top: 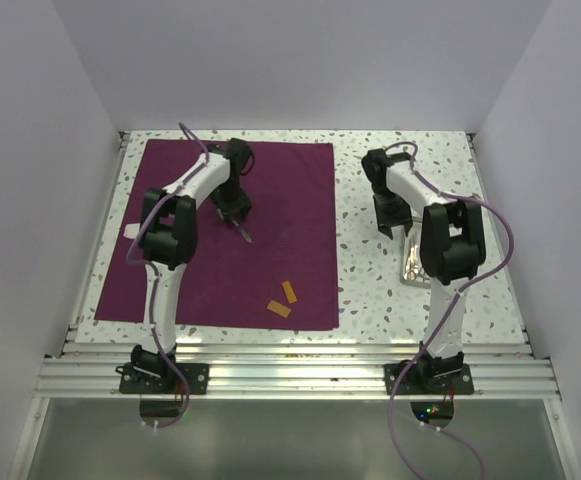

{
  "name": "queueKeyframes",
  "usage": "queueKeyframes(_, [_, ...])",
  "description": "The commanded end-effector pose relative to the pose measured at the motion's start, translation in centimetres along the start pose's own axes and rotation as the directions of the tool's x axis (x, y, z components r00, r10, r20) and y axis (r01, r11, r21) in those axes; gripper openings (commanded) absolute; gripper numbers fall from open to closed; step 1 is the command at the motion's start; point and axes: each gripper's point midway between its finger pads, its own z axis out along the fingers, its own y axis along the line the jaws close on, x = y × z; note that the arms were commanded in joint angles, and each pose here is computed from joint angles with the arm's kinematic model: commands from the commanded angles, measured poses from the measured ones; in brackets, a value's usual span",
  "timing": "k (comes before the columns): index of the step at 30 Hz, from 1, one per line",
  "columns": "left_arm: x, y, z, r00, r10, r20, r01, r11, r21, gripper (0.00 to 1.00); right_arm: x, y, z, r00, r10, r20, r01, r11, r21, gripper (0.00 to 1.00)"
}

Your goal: Prepare the surgical pack

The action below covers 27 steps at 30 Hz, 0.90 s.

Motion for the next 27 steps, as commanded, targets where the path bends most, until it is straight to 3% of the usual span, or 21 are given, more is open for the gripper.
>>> queueKeyframes(1, [0.4, 1.4, 0.3, 1.000, -0.028, -0.010, 0.027, 0.996, -0.084, 0.47, -0.3, -0.6, -2.0, 0.998, 0.042, 0.050, -0.041, 0.999, -0.032, 0.45])
queueKeyframes(7, [1.2, 1.9, 1.2, 0.999, -0.024, -0.033, 0.021, 0.995, -0.094, 0.32, -0.1, -0.3, -2.3, 0.997, 0.043, 0.061, -0.040, 0.998, -0.052, 0.44])
queueKeyframes(14, [1.3, 1.6, 1.9, 1.000, -0.004, -0.028, 0.003, 0.998, -0.061, 0.23, -0.4, 0.1, -3.7, 0.996, 0.035, 0.085, -0.029, 0.997, -0.077, 0.44])
queueKeyframes(21, [0.7, 1.3, 0.6, 1.000, 0.007, 0.006, -0.007, 1.000, -0.005, 0.00, -1.6, 2.1, -6.4, 0.990, 0.030, 0.140, -0.006, 0.986, -0.168, 0.45])
queueKeyframes(27, [0.8, 1.5, -1.1, 0.998, 0.064, 0.013, -0.065, 0.997, 0.030, 0.00, -2.6, 6.8, -9.4, 0.983, 0.047, 0.180, 0.022, 0.930, -0.367, 0.45])
